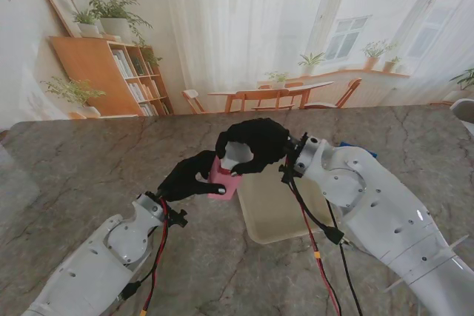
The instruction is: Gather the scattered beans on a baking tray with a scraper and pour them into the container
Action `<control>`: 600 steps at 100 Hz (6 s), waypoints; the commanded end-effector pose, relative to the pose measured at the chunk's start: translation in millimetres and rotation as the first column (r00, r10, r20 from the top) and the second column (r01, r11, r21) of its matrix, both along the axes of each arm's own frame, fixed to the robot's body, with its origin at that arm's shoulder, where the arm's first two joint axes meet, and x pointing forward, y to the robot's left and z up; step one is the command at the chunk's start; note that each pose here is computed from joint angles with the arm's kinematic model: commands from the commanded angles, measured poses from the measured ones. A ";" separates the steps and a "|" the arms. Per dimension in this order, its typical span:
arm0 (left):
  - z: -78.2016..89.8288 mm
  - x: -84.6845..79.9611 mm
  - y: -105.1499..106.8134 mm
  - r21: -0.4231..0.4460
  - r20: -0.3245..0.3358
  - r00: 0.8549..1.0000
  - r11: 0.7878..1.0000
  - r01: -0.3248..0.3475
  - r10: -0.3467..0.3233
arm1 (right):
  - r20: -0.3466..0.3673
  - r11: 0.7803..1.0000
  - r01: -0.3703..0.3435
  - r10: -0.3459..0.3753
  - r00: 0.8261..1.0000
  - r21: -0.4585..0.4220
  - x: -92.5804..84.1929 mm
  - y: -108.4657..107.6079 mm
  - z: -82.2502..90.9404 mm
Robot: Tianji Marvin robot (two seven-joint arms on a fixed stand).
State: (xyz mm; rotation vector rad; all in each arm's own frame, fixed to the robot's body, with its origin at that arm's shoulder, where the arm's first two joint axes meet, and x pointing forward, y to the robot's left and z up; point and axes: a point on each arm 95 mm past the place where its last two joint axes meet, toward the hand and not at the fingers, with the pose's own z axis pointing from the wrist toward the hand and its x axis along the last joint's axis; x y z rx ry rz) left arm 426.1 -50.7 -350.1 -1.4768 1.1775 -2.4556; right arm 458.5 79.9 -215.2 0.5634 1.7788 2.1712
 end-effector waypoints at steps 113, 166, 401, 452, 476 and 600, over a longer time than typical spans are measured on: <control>11.3 -2.5 -0.6 -0.061 0.019 0.998 0.996 -0.058 0.059 | 0.055 0.996 -0.008 0.013 0.998 -0.093 -3.2 5.4 -19.5; 13.1 -3.2 2.5 -0.076 0.009 0.996 0.994 -0.083 0.084 | 0.011 0.991 0.109 -0.108 0.994 -0.083 -8.5 3.4 -22.3; 15.1 -5.2 1.7 -0.115 0.072 0.994 0.990 -0.076 0.084 | -0.089 0.987 -0.076 0.064 0.994 -0.140 -2.6 18.4 15.1; 16.9 -6.9 0.2 -0.138 0.066 0.994 0.987 -0.079 0.088 | -0.075 0.990 0.001 -0.012 0.997 -0.143 -2.5 17.8 15.9; 16.6 -6.4 1.1 -0.121 0.068 0.994 0.990 -0.073 0.082 | -0.034 0.990 0.090 -0.094 0.995 -0.111 -2.0 14.6 29.6; 16.6 -7.6 3.3 -0.115 0.051 0.995 0.990 -0.077 0.084 | 0.151 0.976 0.040 -0.008 0.988 -0.212 -6.7 -18.6 17.8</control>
